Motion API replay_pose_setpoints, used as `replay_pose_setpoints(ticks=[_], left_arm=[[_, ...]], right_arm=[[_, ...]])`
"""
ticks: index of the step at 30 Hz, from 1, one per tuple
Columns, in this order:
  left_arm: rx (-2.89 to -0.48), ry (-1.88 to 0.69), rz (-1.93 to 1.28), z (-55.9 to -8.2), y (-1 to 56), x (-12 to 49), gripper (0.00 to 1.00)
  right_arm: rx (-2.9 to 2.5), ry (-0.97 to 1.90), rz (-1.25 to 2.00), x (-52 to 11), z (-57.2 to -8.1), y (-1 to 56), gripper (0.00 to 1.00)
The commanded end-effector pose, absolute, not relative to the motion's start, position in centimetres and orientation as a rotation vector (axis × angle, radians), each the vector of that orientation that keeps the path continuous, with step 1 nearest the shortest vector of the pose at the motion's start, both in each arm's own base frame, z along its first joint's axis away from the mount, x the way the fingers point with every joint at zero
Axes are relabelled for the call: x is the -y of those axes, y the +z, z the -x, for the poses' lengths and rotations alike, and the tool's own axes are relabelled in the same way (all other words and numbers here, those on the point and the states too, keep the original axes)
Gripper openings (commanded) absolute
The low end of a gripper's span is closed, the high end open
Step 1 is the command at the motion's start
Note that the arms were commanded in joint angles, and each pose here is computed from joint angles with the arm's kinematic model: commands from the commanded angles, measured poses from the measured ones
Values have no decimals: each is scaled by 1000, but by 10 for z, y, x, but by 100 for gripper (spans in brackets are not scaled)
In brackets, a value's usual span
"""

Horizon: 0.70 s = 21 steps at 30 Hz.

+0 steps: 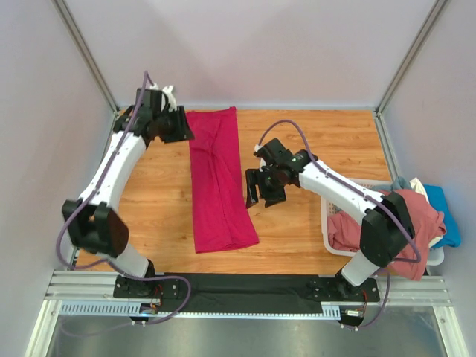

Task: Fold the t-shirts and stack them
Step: Fold the tshirt

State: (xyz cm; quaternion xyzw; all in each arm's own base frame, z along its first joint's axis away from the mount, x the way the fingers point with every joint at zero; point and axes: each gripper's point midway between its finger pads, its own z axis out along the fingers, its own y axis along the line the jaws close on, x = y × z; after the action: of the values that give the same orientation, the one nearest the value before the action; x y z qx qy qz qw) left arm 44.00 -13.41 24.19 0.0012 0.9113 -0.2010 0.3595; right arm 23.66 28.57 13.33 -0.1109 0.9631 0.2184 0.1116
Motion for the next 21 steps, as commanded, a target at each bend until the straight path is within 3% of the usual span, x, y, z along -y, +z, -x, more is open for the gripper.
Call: replay_pose_setpoints(ticks=[1, 2, 3, 9, 17, 21], left_arm=[[-2581, -536, 75, -356, 174, 126, 47], [-2555, -573, 103, -336, 182, 126, 47], [-2645, -599, 139, -306, 152, 126, 47], [-2777, -757, 441, -205, 93, 137, 47], [-2871, -695, 648, -155, 57, 129, 50], [-2906, -687, 725, -138, 38, 130, 50]], right_arm=[[-2849, 823, 440, -280, -208, 121, 68], [-2854, 860, 441, -279, -203, 117, 65], [-2813, 911, 427, -280, -207, 121, 63], [-2868, 1070, 365, -277, -193, 95, 63], [-2987, 1106, 305, -267, -179, 50, 61], [-3018, 1156, 284, -269, -172, 35, 51]])
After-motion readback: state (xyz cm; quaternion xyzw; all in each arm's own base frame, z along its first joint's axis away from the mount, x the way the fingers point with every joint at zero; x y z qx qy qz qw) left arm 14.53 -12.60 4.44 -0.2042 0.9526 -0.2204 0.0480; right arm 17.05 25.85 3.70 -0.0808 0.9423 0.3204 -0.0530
